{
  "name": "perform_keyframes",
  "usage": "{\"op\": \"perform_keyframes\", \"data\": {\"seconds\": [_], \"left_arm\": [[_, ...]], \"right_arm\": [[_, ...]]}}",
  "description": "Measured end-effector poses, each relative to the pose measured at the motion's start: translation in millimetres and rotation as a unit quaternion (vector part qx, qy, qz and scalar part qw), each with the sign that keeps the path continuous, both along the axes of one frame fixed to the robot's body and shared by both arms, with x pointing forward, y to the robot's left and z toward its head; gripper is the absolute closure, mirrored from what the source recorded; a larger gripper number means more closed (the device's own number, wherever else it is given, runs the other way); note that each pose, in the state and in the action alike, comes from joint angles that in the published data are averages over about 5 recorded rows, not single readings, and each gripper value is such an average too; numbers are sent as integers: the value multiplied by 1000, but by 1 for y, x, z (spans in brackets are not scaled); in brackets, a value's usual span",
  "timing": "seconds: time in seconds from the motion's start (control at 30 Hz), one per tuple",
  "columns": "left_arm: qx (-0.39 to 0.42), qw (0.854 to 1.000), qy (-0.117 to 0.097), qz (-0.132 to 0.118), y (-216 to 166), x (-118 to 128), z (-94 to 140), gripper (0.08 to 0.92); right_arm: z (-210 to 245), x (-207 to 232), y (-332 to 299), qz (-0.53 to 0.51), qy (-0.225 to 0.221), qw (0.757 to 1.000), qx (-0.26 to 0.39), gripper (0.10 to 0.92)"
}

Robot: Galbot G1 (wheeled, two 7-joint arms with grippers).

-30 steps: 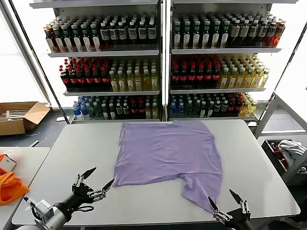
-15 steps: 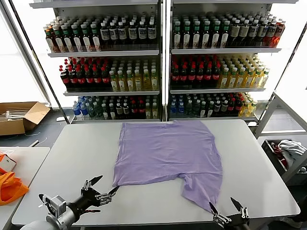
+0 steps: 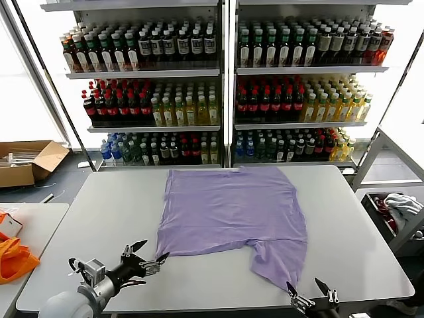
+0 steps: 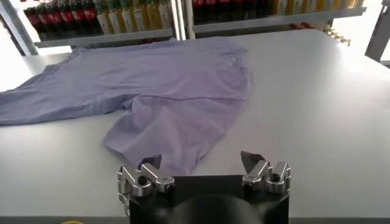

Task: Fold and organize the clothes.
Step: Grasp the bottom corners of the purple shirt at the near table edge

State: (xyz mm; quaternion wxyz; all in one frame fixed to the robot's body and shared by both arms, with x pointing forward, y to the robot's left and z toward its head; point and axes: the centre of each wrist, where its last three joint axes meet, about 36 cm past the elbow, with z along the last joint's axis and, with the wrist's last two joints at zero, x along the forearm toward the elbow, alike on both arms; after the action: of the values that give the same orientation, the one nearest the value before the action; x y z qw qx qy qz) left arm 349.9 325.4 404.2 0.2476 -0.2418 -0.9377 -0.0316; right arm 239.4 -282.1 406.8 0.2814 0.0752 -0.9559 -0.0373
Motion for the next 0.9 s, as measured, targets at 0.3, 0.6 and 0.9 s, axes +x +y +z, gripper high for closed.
{"op": "perform_keyframes", "data": {"seconds": [0.3, 0.6, 0.9], "left_arm": [[-9, 1000, 8, 8, -2, 4, -9, 177], [-18, 1000, 17, 16, -5, 5, -19, 248], [-31, 999, 24, 19, -10, 2, -26, 417]], "right_arm": [[-5, 8, 8, 10, 2, 1000, 4, 437], [-6, 5, 11, 14, 3, 1000, 6, 688], [-9, -4, 12, 13, 6, 1000, 6, 911]]}}
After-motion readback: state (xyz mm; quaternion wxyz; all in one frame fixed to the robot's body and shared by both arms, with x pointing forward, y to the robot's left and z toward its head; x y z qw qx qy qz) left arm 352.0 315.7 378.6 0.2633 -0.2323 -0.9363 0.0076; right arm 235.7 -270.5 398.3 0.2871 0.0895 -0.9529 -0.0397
